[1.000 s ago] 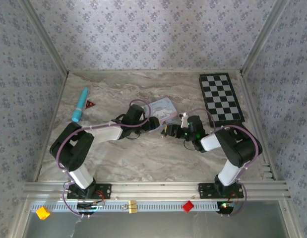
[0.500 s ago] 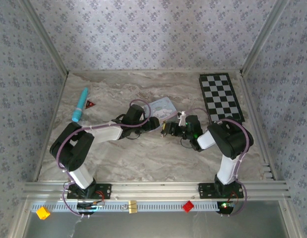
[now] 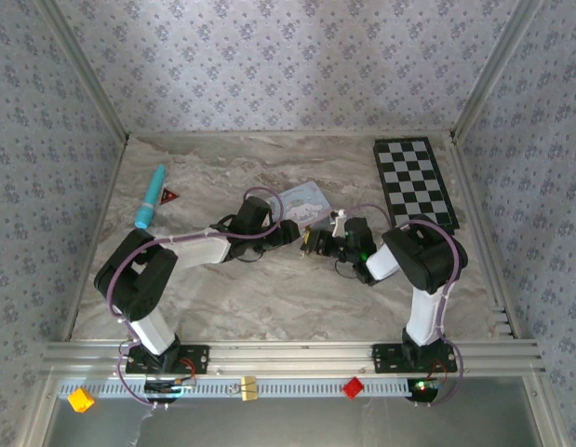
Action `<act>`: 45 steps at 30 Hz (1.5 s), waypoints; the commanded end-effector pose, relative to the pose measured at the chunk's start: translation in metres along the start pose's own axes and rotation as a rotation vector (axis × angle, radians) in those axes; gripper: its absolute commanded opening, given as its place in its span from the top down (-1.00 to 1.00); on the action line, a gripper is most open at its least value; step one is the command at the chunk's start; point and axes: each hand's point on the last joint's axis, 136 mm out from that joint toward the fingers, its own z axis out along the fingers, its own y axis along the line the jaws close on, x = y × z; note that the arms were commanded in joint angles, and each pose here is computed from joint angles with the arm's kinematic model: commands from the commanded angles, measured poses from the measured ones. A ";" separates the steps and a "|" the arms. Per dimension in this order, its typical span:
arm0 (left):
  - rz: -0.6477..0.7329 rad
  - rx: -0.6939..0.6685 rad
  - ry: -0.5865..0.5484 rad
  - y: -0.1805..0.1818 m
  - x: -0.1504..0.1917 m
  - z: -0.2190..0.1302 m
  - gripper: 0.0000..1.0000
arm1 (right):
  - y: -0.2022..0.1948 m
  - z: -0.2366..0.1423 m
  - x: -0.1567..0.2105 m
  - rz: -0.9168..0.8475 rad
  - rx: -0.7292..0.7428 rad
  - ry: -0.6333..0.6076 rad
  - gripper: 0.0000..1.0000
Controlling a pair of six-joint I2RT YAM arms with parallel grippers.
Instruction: Unlock the padlock with the key
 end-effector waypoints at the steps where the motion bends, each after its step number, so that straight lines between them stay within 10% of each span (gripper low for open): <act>1: 0.001 0.003 0.010 -0.004 0.002 0.001 -0.55 | 0.000 0.005 -0.001 0.037 0.009 -0.009 0.73; 45: -0.026 0.007 -0.042 -0.003 -0.013 -0.005 -0.56 | 0.017 -0.009 -0.029 0.351 -0.016 -0.175 1.00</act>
